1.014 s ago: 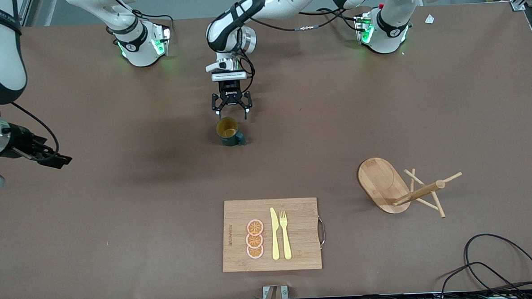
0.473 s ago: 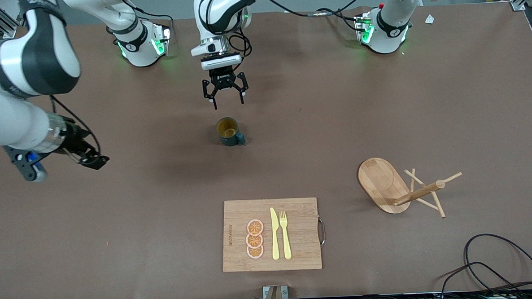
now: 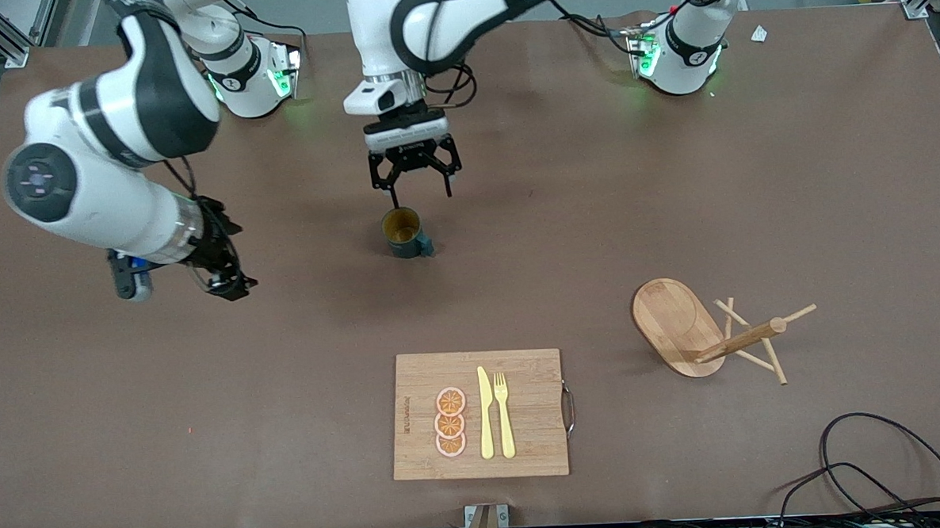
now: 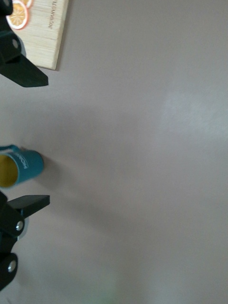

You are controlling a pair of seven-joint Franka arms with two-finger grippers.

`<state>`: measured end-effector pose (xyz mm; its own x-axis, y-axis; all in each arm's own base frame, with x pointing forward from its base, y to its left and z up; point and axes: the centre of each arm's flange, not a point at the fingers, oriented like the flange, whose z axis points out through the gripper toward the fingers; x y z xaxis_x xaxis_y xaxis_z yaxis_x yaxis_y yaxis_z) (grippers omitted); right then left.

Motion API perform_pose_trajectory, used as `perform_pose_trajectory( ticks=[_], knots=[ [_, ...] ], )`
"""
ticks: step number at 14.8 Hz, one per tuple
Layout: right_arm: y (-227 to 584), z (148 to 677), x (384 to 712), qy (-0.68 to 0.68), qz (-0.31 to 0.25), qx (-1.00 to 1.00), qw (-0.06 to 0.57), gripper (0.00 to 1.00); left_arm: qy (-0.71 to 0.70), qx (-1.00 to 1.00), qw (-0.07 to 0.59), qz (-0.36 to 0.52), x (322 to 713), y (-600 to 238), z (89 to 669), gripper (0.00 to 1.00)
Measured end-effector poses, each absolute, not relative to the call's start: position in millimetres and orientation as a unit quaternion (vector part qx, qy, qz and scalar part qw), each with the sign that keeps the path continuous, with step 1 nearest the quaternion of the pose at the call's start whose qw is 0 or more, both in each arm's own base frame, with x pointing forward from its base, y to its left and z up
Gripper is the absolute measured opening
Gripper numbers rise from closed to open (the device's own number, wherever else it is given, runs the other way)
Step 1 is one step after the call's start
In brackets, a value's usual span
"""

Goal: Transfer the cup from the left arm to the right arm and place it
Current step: 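Open the left gripper and raise it while the right gripper approaches, then grasp the teal mug rim with the right gripper while the left withdraws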

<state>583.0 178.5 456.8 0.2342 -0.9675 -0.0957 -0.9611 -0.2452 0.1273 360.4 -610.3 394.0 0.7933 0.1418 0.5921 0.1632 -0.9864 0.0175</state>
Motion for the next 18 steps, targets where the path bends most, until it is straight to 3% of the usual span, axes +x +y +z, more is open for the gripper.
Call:
perform_pose_trajectory(
  ticks=[10,15,18],
  knots=[
    [311,349,491,-0.684,-0.057,0.726,0.04,1.0,-0.014,-0.982,0.007,-0.19,535,-449,482,1.0],
    [366,304,427,-0.697,-0.038,0.716,0.01,1.0,-0.031,-0.989,0.01,-0.147,581,-384,498,1.0],
    [376,290,410,-0.699,-0.035,0.714,0.01,1.0,-0.054,-0.988,0.018,-0.14,595,-356,517,1.0]
  ],
)
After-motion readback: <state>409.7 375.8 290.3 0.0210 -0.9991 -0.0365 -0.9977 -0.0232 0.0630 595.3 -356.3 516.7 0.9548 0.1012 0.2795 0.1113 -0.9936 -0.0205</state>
